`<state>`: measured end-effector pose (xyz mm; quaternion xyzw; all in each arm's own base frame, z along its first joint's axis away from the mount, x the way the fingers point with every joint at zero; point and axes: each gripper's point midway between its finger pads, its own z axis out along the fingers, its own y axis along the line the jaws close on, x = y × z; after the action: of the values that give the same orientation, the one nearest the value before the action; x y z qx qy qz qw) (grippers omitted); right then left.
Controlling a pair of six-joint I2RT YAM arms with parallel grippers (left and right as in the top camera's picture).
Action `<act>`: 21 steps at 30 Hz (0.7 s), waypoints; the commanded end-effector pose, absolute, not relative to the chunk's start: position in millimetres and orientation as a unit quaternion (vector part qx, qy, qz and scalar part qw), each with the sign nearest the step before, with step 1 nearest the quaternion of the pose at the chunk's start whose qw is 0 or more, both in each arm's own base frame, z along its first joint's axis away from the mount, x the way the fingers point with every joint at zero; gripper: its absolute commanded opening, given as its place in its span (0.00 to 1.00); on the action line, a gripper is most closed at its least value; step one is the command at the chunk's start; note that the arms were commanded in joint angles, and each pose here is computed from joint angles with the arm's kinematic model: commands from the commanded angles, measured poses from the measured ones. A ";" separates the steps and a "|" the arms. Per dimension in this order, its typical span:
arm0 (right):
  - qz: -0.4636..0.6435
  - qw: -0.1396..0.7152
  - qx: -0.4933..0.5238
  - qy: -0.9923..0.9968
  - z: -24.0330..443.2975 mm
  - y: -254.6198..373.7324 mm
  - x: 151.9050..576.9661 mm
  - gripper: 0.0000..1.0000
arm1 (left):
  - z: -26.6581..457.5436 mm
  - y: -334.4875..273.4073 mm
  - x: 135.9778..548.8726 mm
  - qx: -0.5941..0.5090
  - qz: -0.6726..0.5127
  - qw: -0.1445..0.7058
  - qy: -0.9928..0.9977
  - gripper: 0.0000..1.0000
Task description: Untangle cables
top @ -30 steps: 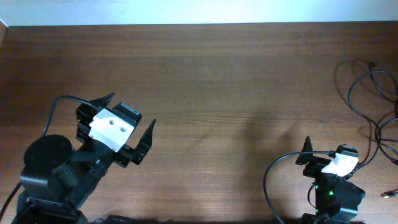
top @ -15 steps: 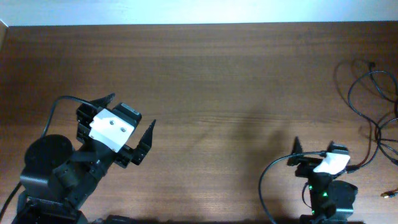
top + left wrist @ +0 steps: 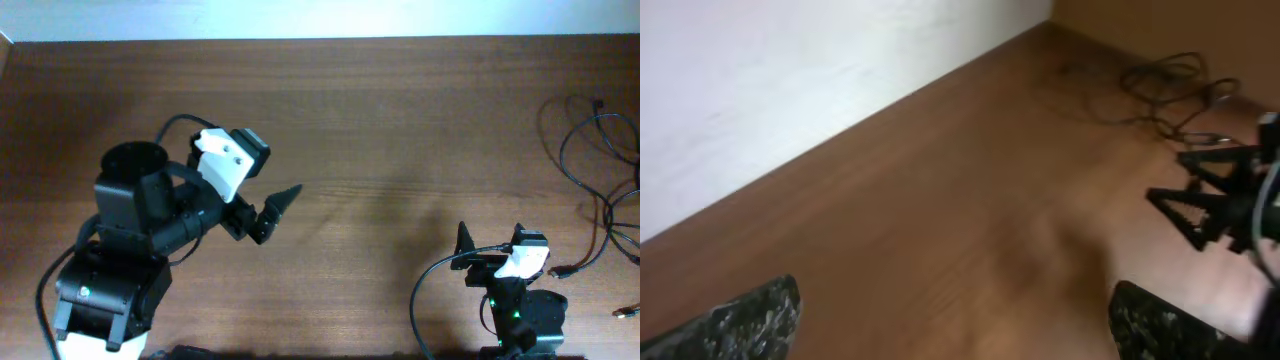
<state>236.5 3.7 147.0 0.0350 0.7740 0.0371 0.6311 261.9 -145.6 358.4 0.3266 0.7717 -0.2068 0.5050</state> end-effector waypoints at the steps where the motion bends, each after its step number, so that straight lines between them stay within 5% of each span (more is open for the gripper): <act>1: 0.040 0.632 0.037 0.773 145.5 4.3 236.2 0.99 | 357.1 -152.4 257.9 0.321 -0.236 0.493 0.773 0.99; 8: 0.040 0.632 0.037 0.773 145.5 4.3 236.2 0.99 | 373.6 -158.1 257.3 0.377 -0.210 0.537 0.725 0.99; 12: 0.040 0.632 0.037 0.773 145.5 4.3 236.2 0.99 | 392.3 -154.4 246.7 0.384 -0.174 0.660 0.622 0.99; 21: 0.040 0.632 0.037 0.773 145.5 4.3 236.2 0.99 | 314.6 -106.3 221.2 0.309 -0.050 0.811 0.494 0.99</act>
<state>236.4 3.7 147.7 0.0353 0.7730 0.0375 0.6323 221.8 -119.3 320.0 0.3388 0.4967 -0.0798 0.7951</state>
